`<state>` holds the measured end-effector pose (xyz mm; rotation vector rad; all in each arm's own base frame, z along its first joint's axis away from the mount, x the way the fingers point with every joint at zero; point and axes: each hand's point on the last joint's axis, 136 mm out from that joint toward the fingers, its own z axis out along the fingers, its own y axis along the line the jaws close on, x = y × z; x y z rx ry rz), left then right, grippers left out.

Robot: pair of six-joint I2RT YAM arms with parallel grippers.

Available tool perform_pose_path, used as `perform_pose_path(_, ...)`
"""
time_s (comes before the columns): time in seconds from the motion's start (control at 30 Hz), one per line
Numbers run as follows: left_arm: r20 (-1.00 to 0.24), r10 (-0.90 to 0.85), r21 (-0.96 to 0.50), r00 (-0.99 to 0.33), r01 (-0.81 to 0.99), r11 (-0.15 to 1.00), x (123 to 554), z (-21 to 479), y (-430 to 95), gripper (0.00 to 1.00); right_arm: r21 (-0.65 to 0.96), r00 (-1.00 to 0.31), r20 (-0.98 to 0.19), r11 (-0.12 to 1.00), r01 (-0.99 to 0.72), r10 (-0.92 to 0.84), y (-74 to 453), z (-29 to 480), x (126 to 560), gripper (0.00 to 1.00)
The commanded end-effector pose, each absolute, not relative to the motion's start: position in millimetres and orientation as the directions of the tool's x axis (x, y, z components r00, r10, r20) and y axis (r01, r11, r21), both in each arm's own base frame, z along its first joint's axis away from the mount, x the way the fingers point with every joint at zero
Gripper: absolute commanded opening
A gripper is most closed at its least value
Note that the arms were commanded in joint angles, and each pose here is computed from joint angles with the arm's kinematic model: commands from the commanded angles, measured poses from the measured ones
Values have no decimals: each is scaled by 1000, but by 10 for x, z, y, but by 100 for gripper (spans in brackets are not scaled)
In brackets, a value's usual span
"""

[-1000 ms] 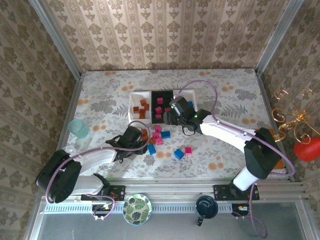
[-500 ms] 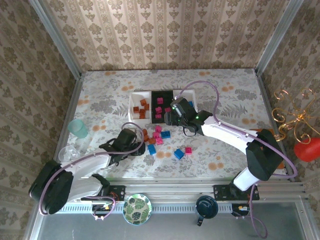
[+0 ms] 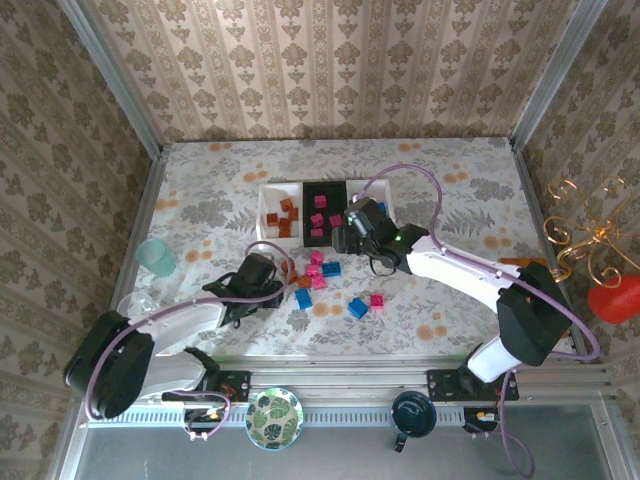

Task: Sort the legos into containers by color
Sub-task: Pick up the lego from the center of the table, then place the lego in the container.

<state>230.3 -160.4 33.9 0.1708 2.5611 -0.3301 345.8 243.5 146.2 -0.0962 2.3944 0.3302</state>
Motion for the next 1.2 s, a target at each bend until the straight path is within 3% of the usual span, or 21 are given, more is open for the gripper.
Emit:
perform_pose_path(0.0, -622, 30, -245, -782, 231, 942, 2492, 833, -1755, 38, 221, -722, -689, 967, -129, 62, 2351, 1572, 3455, 66)
perform_pose_path(0.23, -726, -45, -256, -686, 209, 944, 3238, 1461, -1814, 38, 218, -732, -678, 969, -113, 67, 2292, 1497, 3398, 66)
perform_pose_path(0.5, -691, -74, -249, -719, 141, 958, 4109, 1315, -1893, 40, 228, -753, -655, 967, -113, 66, 2227, 1432, 3236, 66)
perform_pose_path(0.57, -674, -90, -254, -734, 116, 960, 4254, 1235, -1859, 46, 231, -760, -647, 966, -117, 63, 2223, 1398, 3177, 67)
perform_pose_path(0.67, -660, -92, -260, -746, 112, 959, 4384, 1199, -1916, 63, 239, -769, -636, 963, -122, 60, 2232, 1339, 3104, 67)
perform_pose_path(0.93, -700, -153, -365, -697, 165, 916, 4242, 1658, -2028, 77, 281, -781, -623, 922, -267, -36, 2685, 1253, 2814, 70)
perform_pose_path(1.17, -760, -179, -394, -624, 224, 891, 3603, 2040, -1941, 93, 261, -799, -558, 867, -424, -223, 3349, 916, 2426, 70)
